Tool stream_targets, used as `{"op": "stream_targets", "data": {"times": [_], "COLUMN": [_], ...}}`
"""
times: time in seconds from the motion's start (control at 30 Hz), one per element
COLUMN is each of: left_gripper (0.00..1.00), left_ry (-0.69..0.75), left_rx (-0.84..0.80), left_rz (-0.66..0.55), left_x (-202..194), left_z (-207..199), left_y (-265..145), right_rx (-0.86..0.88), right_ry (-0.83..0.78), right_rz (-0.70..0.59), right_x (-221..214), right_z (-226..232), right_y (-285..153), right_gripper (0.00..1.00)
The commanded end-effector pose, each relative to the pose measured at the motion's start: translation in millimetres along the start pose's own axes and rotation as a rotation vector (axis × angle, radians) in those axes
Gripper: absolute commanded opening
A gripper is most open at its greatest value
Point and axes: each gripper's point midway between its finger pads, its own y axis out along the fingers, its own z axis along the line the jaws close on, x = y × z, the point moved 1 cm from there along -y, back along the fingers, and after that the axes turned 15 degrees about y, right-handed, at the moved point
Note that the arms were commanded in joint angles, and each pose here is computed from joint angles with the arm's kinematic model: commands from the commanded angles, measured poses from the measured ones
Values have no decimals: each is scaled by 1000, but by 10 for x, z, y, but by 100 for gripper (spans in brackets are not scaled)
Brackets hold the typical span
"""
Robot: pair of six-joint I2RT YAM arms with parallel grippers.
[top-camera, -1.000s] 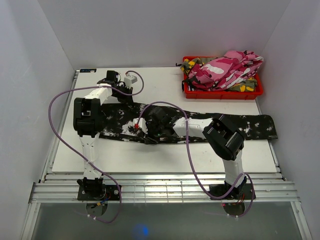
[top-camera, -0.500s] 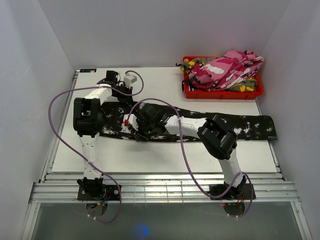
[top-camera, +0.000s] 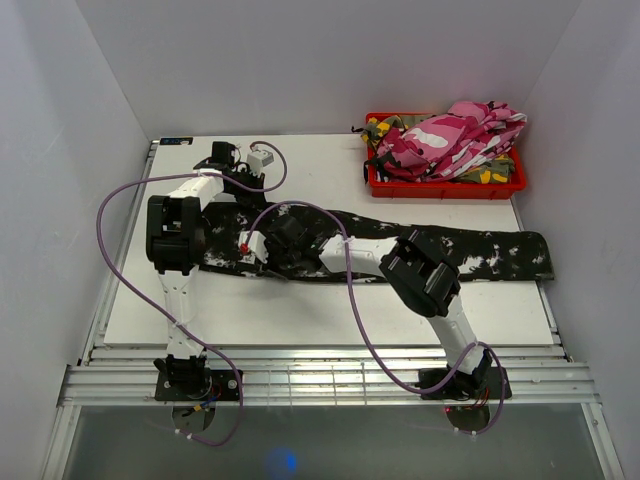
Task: Fold and stack the trousers
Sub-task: Fold the trousers
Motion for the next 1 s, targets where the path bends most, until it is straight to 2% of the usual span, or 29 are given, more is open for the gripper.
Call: {"op": "stream_targets", "data": {"times": [0.0,0.13,0.23,0.27,0.3,0.33,0.43,0.73,0.97], "left_gripper": [0,0,0,0,0,0,0,0,0], "left_ry": [39,41,40,39,39,40,36,40,39], "left_rx": [34,36,36,35,35,31,24,19,17], "left_rz": [-32,-28,-24,-22,-22,-25,-24,-20,-14], "left_x": [153,141,130,119,119,127,121,103,73], "left_z": [29,38,36,40,40,28,13,-14,-13], "left_y": [-181,-183,-170,-169,-169,-164,-165,-180,-171], "right_rx": [10,123,203,218,227,217,157,-11,-40], "right_ry": [-32,-13,-17,-17,-9,-7,-4,-12,-12], "right_rz": [-90,-121,-90,-63,-29,-31,-55,-152,-128], "right_x": [290,435,430,369,293,304,358,604,547], "right_z": [27,259,442,482,503,485,358,-16,-113], "right_y": [-98,-233,-275,-246,-243,-234,-220,-179,-42], "right_gripper": [8,8,8,10,26,31,36,32,34]}}
